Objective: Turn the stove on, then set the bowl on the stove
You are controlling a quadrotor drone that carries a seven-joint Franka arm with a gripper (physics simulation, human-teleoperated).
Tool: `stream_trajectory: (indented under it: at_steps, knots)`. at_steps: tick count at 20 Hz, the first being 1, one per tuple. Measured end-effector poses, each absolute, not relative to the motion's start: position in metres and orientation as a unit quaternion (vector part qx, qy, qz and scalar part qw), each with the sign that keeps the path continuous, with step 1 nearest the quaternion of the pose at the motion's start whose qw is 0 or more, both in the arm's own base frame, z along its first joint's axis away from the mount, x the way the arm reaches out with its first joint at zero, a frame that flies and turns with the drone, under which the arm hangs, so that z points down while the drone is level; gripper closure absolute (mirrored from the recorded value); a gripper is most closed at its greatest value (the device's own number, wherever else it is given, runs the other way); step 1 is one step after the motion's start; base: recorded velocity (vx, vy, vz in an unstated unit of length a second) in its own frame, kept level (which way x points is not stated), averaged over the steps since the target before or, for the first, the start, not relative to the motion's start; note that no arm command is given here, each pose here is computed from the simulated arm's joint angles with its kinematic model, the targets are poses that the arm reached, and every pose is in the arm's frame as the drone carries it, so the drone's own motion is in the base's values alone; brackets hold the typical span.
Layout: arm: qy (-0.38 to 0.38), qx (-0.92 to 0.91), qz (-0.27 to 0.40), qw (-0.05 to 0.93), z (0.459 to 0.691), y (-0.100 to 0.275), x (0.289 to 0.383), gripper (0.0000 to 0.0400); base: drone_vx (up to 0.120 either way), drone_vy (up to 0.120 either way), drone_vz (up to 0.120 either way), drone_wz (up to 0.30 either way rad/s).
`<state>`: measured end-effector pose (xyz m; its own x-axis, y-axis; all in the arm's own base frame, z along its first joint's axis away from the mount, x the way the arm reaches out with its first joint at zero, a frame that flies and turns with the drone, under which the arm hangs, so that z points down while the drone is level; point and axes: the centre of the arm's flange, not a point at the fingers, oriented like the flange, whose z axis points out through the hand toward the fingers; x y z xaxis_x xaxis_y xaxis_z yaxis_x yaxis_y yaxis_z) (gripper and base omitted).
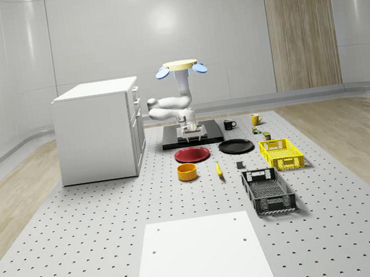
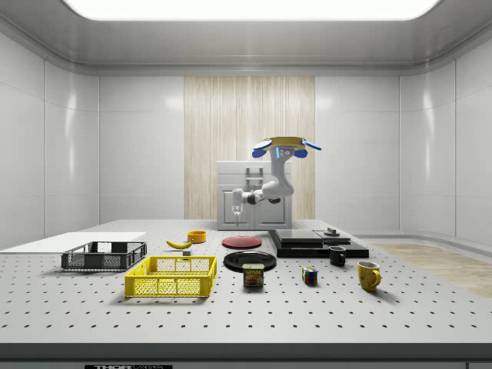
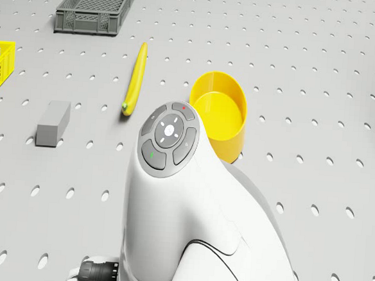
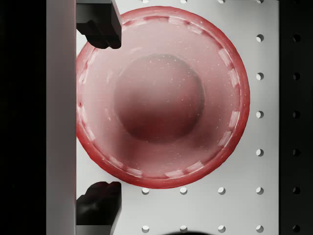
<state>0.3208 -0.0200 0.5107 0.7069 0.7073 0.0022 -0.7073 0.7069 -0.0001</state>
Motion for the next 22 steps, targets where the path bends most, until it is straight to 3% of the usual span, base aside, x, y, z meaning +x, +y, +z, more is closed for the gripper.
stream_trajectory:
  at_steps: [19,22]
  knots:
    - [-0.001,0.0,0.383,0.924,0.5107,-0.02,0.3208,0.0,0.12,0.0,0.0,0.0]
    - [-0.001,0.0,0.383,0.924,0.5107,-0.02,0.3208,0.0,0.12,-0.12,0.0,0.0]
